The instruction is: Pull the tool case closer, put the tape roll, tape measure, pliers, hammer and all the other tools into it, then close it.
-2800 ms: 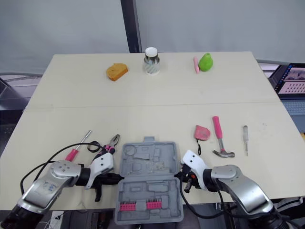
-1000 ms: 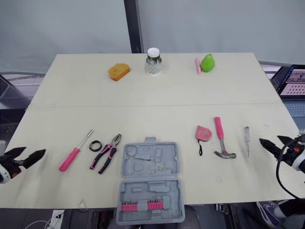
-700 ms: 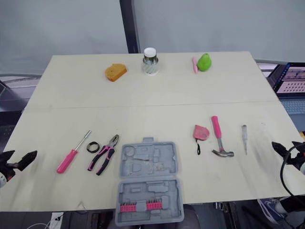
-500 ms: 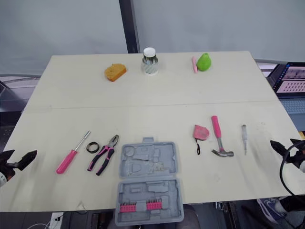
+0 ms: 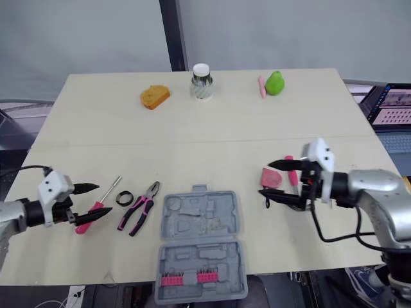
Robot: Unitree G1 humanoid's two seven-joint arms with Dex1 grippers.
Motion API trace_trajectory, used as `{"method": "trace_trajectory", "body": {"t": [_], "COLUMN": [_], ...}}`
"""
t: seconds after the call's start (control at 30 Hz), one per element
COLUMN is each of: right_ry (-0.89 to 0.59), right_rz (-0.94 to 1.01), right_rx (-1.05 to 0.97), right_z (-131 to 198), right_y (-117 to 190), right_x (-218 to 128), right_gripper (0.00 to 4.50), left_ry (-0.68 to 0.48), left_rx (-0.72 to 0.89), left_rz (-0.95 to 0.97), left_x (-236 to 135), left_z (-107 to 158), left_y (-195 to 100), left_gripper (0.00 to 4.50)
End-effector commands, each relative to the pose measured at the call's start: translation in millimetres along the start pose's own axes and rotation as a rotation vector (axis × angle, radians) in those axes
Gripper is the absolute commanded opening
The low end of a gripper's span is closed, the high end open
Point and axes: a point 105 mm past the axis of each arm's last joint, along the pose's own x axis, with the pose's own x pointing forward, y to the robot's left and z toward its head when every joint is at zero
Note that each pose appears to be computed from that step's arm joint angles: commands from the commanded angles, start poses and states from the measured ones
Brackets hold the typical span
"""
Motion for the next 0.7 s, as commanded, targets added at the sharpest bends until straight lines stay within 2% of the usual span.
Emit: {"method": "trace_trajectory", "body": {"t": [0.03,0.07,0.17,0.33,0.7], "right_ry": [-0.047,-0.055,-0.050,-0.062,-0.062], "right_rz": [0.100,0.108,0.104,0.094,0.101], "right_rx": [-0.093,-0.101,-0.119,-0.116,-0.113], "right_z": [21,24,24,25,30], "right_y": [20,23,26,32,48], "right_x": [31,36,42,49,61], "right_gripper": [4.50,4.50,4.50,4.50,4.50], "left_ry": [0.033,0.035,0.039,0.044,0.099], "left_rx": [0.107,0.111,0.123,0.167,0.227], "left_rz": [-0.098,-0.102,-0.106,-0.127,-0.205], "left_x": [8,10,14,22,32], "left_z": [2,2,3,9,3], "left_y": [0,3,9,18,16], "left_gripper": [3.98,3.69,2.30,2.30,2.30]}}
